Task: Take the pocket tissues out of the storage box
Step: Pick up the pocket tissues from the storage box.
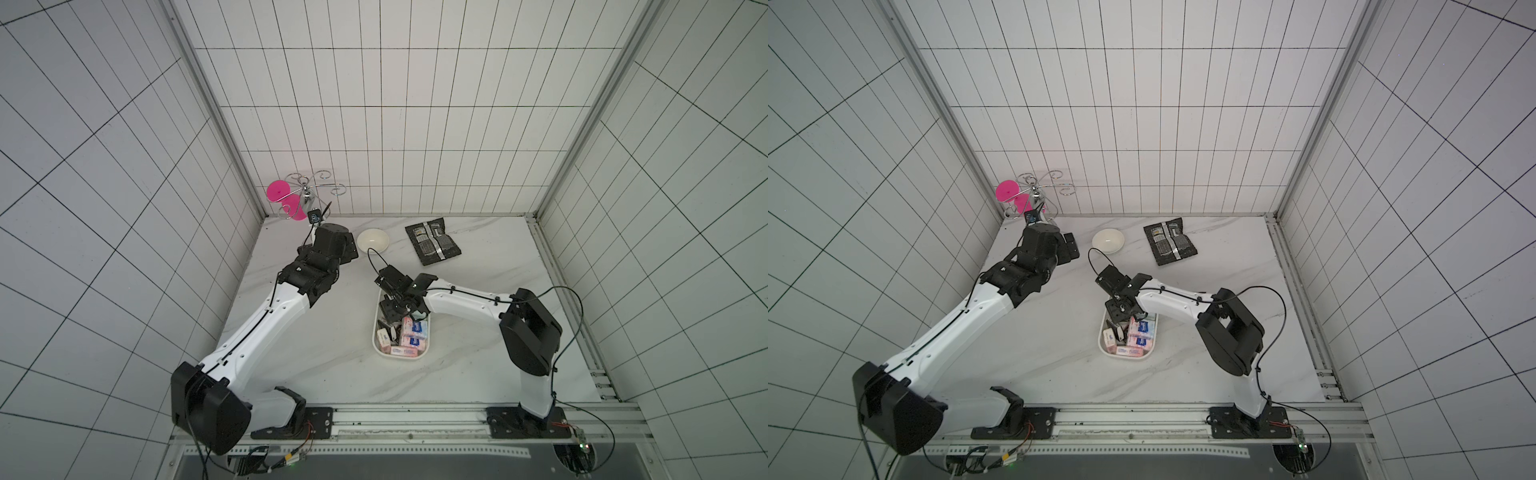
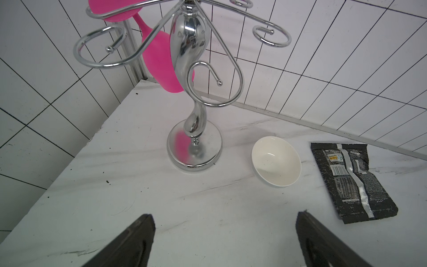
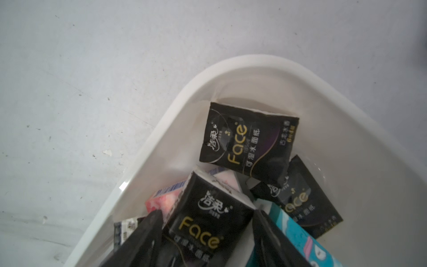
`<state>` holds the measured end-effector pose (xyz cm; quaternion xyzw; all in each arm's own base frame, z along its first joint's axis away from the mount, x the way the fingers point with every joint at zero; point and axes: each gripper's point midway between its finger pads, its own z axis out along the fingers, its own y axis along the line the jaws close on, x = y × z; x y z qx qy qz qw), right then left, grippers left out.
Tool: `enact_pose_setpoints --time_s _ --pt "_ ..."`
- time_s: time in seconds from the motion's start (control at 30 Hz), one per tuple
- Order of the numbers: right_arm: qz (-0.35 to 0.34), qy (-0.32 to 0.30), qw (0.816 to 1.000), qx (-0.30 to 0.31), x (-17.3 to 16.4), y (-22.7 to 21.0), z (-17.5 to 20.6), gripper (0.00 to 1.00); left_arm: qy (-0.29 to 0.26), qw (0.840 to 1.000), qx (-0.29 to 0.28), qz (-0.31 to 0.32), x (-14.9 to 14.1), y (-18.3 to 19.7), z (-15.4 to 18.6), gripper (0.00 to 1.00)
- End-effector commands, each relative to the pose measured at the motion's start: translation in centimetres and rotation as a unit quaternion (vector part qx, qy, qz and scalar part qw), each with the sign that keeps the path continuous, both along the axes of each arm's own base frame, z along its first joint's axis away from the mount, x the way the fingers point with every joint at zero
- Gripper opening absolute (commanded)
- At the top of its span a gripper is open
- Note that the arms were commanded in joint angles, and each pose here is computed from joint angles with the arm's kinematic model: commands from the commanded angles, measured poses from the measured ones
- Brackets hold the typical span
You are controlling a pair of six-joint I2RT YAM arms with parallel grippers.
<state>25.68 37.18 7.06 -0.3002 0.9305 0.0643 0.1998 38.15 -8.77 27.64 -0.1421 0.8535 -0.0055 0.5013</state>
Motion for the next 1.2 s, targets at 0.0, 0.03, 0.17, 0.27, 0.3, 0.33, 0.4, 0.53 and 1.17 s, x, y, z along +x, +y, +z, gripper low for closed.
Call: enact_pose_setpoints --time_s 0.0,0.03,0.17,0.27,0.3,0.33,0.4,0.53,1.17 --pt "-0.011 -0.006 0.999 -0.04 0.3 -1.2 0.0 0.66 -0.01 1.0 -0.007 -0.002 0.1 0.0 0.8 0.99" --pt "-0.012 -0.006 0.999 -0.042 0.3 -1.3 -0.1 0.66 -0.009 1.0 -0.007 -0.001 0.1 0.0 0.8 0.99" --pt "-0.014 -0.007 0.999 -0.043 0.2 -1.5 -0.3 0.77 -0.009 1.0 -0.007 -0.002 0.1 0.0 0.6 0.99" --pt "-0.008 0.013 0.999 -0.036 -0.1 -0.9 -1.2 0.75 -0.008 1.0 -0.008 -0.003 0.0 -0.1 0.6 0.98" --pt "-0.008 0.019 0.999 -0.03 -0.2 -0.6 -1.6 0.74 -0.009 1.0 -0.008 -0.003 0.0 0.0 0.6 0.99" --pt "-0.007 0.023 0.999 -0.025 -0.3 -0.3 -1.9 0.73 -0.01 1.0 -0.008 -0.003 0.0 0.0 0.7 0.99" --pt "-0.006 0.029 0.999 -0.016 -0.3 0.2 -2.3 0.71 -0.011 1.0 -0.007 -0.001 -0.1 0.1 0.8 0.99" --pt "0.003 0.029 0.999 0.011 -0.3 1.4 -2.1 0.63 -0.013 1.0 -0.004 0.001 -0.2 0.2 0.9 0.99" --pt "0.026 -0.026 0.996 0.076 0.5 3.1 3.7 0.56 -0.017 1.0 -0.003 0.012 -0.2 0.7 1.2 0.99"
